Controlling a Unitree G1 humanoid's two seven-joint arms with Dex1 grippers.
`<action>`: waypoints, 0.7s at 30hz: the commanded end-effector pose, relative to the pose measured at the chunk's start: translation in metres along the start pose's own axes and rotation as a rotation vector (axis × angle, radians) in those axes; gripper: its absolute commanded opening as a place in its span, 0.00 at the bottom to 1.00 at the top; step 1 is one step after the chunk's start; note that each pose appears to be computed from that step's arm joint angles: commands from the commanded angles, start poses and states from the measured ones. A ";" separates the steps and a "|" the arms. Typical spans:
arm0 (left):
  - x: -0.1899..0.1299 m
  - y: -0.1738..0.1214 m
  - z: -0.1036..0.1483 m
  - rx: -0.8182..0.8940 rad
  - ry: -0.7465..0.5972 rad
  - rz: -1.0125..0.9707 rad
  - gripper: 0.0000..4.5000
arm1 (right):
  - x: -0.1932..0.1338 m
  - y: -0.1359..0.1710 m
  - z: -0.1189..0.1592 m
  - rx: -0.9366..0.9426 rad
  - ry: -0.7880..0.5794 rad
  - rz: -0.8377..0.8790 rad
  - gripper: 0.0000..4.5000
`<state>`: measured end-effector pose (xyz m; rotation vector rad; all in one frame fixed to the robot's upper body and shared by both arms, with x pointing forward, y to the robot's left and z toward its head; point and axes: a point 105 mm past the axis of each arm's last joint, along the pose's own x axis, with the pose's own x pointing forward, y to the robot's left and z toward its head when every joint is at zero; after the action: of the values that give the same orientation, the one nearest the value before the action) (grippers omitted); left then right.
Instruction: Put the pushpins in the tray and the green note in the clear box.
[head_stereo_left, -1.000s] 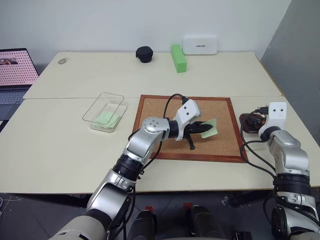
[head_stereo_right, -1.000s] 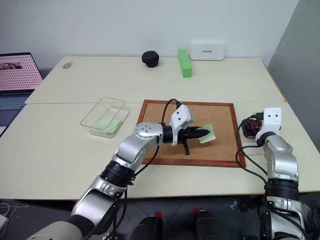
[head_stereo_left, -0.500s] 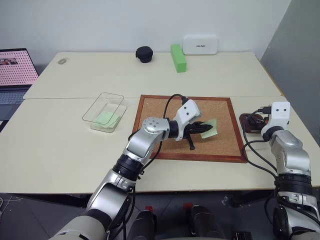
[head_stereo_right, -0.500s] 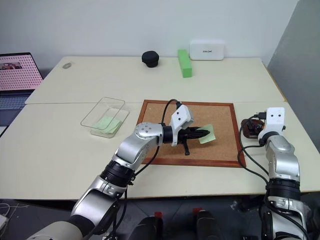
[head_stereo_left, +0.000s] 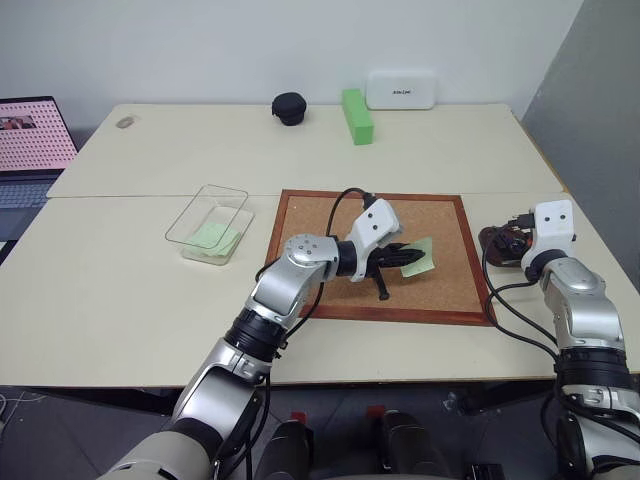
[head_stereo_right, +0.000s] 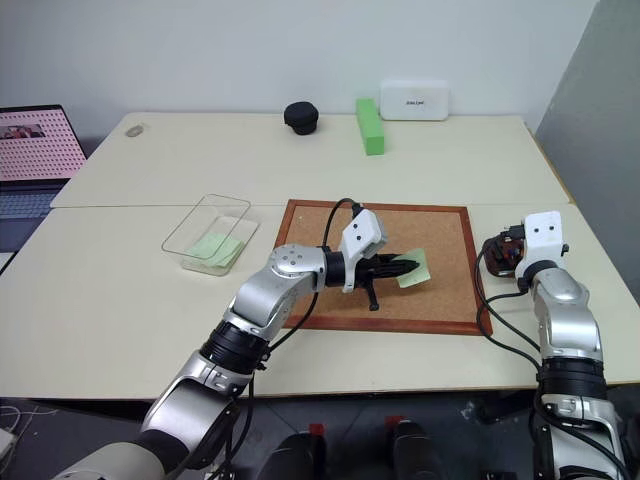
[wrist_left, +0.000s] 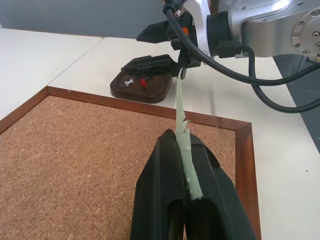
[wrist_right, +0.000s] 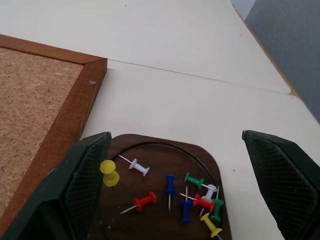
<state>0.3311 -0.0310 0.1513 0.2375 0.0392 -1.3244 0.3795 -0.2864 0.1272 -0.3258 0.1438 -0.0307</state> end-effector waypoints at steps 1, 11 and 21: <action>-0.002 0.000 0.012 0.037 -0.031 0.010 0.00 | -0.007 0.009 0.011 -0.181 -0.071 0.097 0.99; -0.001 -0.002 0.012 0.029 -0.036 0.013 0.00 | -0.013 0.013 0.009 -0.227 -0.105 0.142 0.99; -0.002 -0.001 0.012 0.028 -0.034 0.016 0.00 | -0.005 -0.018 0.021 0.352 -0.111 -0.046 0.99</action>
<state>0.3314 -0.0305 0.1505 0.2327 0.0402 -1.3060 0.3771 -0.2834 0.1282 -0.1170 0.0886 -0.0094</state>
